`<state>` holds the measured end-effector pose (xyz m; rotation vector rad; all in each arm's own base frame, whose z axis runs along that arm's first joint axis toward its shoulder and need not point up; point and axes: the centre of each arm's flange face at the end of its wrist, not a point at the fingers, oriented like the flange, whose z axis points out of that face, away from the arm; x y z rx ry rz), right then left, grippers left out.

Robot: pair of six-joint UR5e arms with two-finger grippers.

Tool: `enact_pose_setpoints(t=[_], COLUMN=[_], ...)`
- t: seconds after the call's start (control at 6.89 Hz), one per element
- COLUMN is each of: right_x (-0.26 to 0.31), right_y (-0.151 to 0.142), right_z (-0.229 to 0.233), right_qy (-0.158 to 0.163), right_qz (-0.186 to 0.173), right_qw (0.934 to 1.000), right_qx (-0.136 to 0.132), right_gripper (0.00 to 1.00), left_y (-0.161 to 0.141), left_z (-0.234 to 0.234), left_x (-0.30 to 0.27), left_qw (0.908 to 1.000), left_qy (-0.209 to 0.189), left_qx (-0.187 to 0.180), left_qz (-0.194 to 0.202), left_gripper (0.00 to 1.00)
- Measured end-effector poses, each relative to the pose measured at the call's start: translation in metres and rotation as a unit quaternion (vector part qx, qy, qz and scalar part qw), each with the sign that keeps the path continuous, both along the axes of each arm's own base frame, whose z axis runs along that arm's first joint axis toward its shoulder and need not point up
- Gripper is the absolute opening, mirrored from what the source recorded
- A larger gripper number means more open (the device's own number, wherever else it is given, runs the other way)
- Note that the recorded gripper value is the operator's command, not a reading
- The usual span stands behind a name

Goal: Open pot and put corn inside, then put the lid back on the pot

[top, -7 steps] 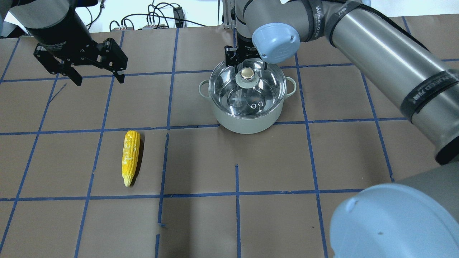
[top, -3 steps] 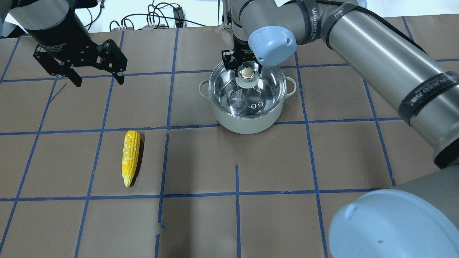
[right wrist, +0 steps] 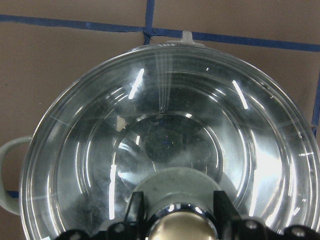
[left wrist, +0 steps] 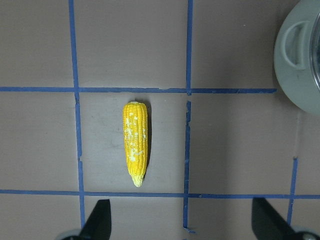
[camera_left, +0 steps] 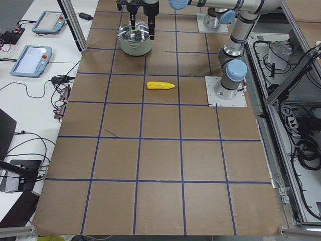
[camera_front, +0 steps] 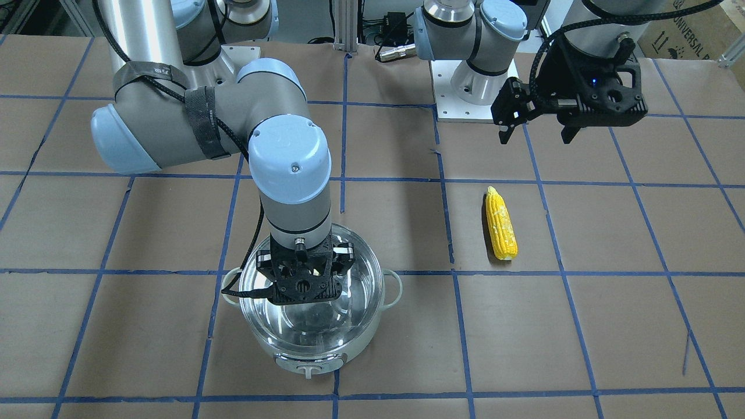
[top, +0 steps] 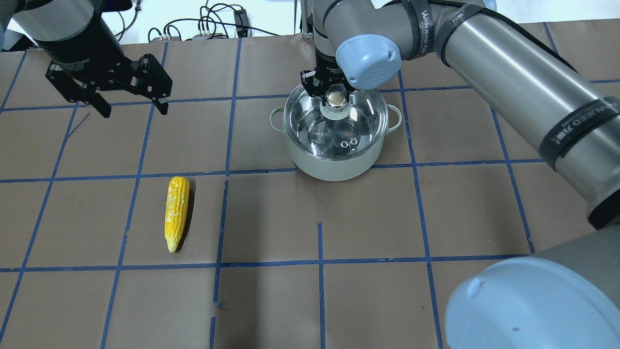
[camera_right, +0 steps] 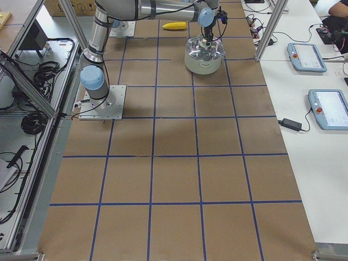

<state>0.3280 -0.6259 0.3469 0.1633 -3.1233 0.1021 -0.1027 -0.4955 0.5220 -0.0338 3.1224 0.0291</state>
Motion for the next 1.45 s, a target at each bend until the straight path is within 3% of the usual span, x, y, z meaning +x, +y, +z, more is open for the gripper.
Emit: enact_pose_setpoints(t=[0.44,0.87,1.16,1.45], right_x=[-0.005,-0.048,-0.120,-0.191], right_y=[-0.008,-0.017,-0.010,0.014], right_z=[0.036,0.164,0.228,0.266], right_qy=[0.003,0.032,0.031,0.020], right_qz=[0.001,0.006,0.014,0.020], right_qw=[1.0000,0.9993,0.9993,0.9988], right_qx=[0.003,0.020,0.018,0.039], right_gripper=[0.07,0.07,0.07,0.05], left_y=[0.000,0.002,-0.007,-0.012], left_z=[0.001,-0.003,-0.059,-0.160], left_x=[0.000,0.003,0.036,0.070], left_qw=[1.0000,0.9999,0.9983,0.9979], left_qy=[-0.001,-0.001,0.010,0.019], left_qx=[-0.001,0.004,0.043,0.057], left_qz=[0.000,-0.009,-0.038,-0.027], left_gripper=[1.00,1.00,1.00,1.00])
